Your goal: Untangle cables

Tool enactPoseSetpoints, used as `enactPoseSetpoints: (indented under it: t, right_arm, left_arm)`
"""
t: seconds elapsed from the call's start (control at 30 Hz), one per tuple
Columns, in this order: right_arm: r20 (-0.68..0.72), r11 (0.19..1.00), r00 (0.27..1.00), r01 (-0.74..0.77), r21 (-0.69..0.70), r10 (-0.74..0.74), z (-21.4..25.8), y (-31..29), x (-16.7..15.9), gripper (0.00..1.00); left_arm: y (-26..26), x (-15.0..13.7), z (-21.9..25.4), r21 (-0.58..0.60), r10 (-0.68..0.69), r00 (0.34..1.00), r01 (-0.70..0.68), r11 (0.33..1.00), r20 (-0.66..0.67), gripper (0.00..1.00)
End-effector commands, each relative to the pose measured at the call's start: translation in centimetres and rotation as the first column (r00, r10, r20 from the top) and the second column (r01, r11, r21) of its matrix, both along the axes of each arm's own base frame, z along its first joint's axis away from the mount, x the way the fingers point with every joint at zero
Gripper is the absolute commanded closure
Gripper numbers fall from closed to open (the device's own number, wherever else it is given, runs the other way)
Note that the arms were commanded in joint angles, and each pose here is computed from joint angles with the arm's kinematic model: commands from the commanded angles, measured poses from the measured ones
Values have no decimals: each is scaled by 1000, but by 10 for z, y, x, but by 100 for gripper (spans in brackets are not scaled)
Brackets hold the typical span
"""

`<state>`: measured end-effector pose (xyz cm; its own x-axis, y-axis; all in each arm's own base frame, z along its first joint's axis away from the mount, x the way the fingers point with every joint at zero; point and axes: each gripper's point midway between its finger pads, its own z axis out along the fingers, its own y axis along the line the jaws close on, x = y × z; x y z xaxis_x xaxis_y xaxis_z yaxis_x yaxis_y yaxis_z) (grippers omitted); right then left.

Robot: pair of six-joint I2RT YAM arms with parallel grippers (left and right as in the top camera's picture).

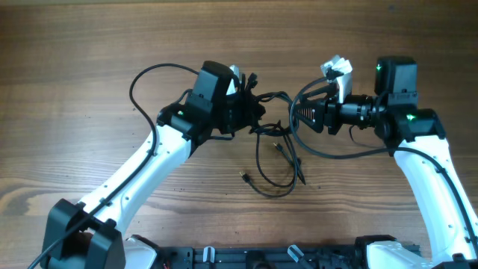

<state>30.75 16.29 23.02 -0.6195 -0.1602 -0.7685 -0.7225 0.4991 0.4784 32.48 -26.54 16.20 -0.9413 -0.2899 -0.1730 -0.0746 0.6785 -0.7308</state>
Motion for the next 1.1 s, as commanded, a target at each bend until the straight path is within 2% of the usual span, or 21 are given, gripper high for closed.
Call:
enactPoseSetpoints:
  t: [0.0, 0.1, 0.17, 0.27, 0.8, 0.97, 1.07]
  right_arm:
    - [212, 983, 961, -183, 1, 178, 24, 17, -18, 47]
    - [267, 962, 925, -270, -45, 272, 20, 33, -31, 49]
    - [287, 946, 901, -316, -78, 324, 16, 46, -39, 51]
    - [268, 939, 901, -313, -145, 342, 1, 55, -38, 56]
    - [200, 928, 907, -354, -114, 371, -20, 64, -34, 63]
    - [198, 922, 901, -371, -110, 387, -24, 75, -34, 72]
    - [121, 946, 939, -313, -88, 322, -34, 80, -19, 78]
  left_arm:
    - [9, -3, 9, -67, -30, 998, 27, 997, -49, 96]
    - [7, -13, 23, -201, -103, 988, 78, 976, -118, 96]
    - [5, -21, 28, -249, -141, 978, 100, 963, -154, 96]
    - [6, -27, 24, -247, -138, 970, 86, 965, -202, 96]
    - [6, -30, 23, -248, -142, 966, 87, 965, -216, 96]
    - [4, -32, 24, -255, -152, 964, 94, 962, -218, 96]
    - [-3, -37, 25, -259, -163, 959, 101, 961, -230, 96]
